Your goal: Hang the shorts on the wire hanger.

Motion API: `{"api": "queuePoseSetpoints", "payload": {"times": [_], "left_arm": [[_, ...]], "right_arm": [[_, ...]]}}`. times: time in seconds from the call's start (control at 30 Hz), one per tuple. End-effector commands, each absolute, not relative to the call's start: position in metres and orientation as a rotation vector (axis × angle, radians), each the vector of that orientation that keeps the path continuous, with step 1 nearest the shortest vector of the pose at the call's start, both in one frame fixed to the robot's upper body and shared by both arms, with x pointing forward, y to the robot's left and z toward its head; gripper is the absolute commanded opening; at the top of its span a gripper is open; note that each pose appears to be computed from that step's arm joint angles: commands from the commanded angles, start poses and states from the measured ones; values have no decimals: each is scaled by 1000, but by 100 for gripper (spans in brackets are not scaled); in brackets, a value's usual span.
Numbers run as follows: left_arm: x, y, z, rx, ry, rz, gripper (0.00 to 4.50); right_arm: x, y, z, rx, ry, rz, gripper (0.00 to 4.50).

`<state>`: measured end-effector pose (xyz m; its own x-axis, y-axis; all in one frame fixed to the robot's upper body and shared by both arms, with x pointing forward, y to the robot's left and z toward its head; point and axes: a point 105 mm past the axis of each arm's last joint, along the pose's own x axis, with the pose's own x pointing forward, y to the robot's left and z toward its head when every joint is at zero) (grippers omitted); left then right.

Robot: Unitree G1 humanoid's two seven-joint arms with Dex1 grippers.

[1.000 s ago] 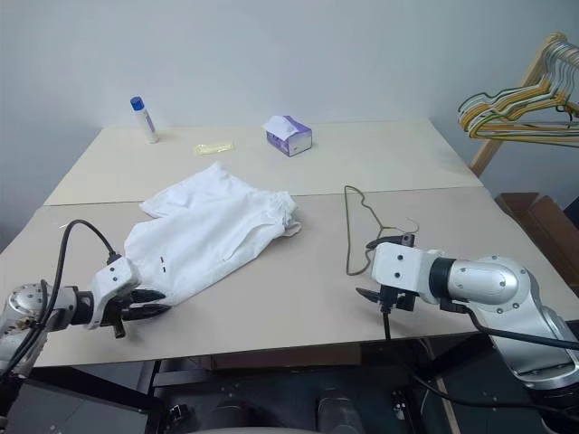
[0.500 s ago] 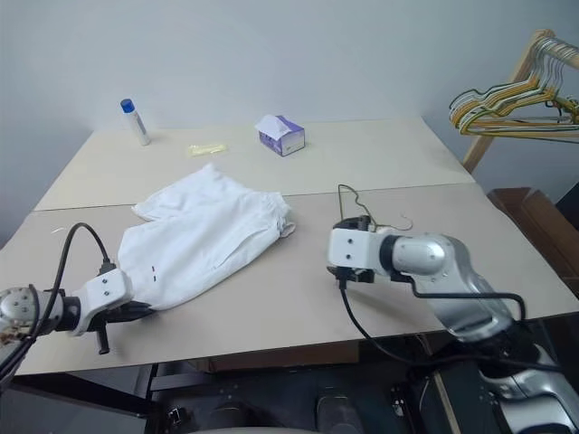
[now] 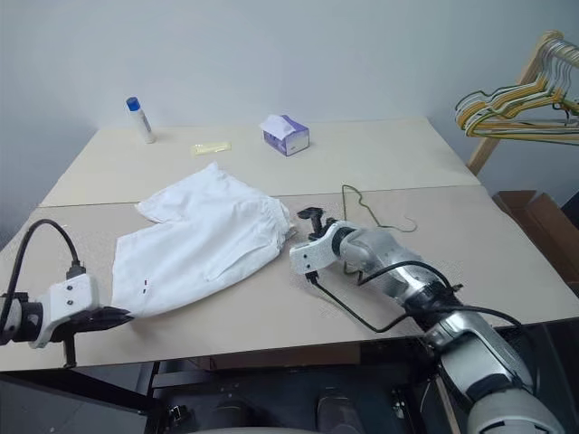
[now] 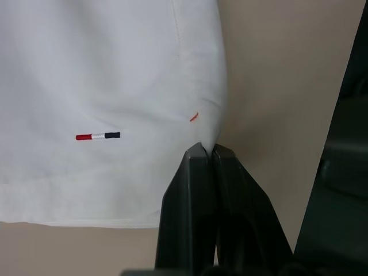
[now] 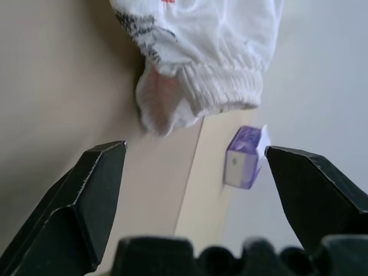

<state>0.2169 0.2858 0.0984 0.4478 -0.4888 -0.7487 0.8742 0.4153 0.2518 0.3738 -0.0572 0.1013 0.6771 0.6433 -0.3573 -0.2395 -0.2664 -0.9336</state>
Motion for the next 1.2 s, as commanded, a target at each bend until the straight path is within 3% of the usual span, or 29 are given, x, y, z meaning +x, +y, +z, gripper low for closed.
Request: {"api": "queuePoseSetpoints", "payload": {"times": [0.03,0.4,0.83,1.07,1.2], "left_arm": [[219,282,111,710,597,-933,4],[215,281,108,701,616,-958,4],[217,281,103,700,618,-959,0],[222,283,103,720,598,-945,0],[223,283,105,722,591,-951,0]], "right_arm": [[378,-42,110,-1660,-470,853,450],[389,-20,104,-1698,-601,815,450],[392,-19,96,-1726,-601,854,6],[386,-35,109,-1686,-547,852,2],[358,-54,122,-1644,-471,932,2]]}}
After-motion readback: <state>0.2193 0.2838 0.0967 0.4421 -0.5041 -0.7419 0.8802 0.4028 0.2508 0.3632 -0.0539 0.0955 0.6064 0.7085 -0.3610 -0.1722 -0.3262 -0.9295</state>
